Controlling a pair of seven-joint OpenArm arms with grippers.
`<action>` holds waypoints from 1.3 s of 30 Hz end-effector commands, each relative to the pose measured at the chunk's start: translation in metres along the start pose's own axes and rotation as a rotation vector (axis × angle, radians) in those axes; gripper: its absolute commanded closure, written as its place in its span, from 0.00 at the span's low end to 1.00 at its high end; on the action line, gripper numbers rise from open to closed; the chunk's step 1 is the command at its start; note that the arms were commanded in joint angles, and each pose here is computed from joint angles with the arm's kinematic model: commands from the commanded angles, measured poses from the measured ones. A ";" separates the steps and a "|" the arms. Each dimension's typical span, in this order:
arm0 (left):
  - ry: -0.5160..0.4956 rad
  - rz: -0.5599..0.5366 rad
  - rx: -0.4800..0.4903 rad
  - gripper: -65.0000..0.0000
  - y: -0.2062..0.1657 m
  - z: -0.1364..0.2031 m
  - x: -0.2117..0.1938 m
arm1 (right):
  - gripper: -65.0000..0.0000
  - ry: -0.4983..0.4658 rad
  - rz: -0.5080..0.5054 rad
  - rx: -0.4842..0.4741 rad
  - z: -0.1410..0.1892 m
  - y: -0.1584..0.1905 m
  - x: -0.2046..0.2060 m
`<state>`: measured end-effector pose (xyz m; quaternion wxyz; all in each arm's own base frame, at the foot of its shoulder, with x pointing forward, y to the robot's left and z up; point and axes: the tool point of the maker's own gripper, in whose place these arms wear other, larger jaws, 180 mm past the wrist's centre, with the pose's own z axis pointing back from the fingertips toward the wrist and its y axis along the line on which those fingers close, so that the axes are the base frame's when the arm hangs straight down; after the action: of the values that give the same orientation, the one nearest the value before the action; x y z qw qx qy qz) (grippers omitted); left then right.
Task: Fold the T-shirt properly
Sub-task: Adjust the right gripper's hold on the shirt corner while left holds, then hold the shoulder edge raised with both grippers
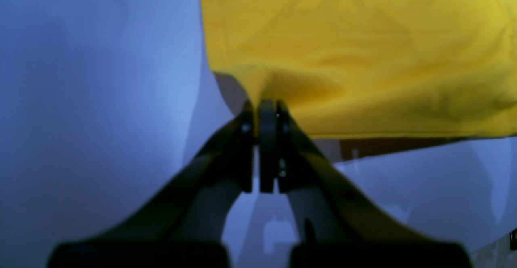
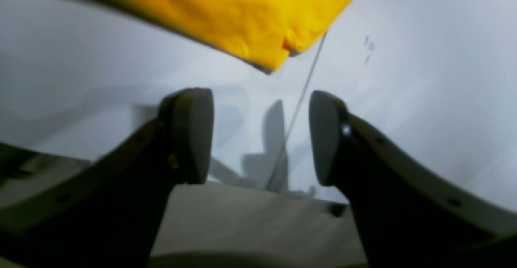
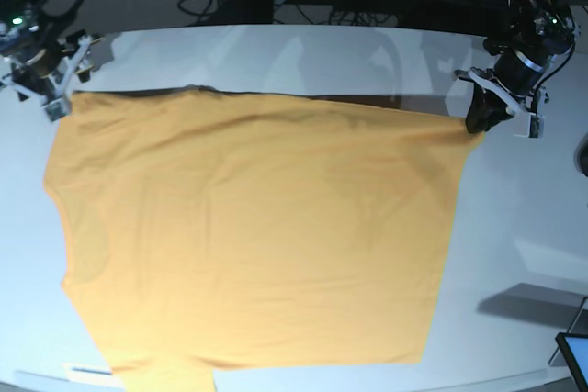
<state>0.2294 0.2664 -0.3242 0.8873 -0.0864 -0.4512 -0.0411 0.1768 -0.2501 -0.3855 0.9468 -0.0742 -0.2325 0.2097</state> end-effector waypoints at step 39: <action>0.023 -0.217 -0.064 1.00 -0.048 -0.027 -0.009 | 0.50 -0.637 -0.493 -0.133 0.006 0.000 0.064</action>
<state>0.2320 0.2149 -0.3532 0.8908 -0.0632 -0.4254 -0.1466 0.2200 -0.2176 -0.3689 0.8577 -0.0016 -0.5132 -0.0323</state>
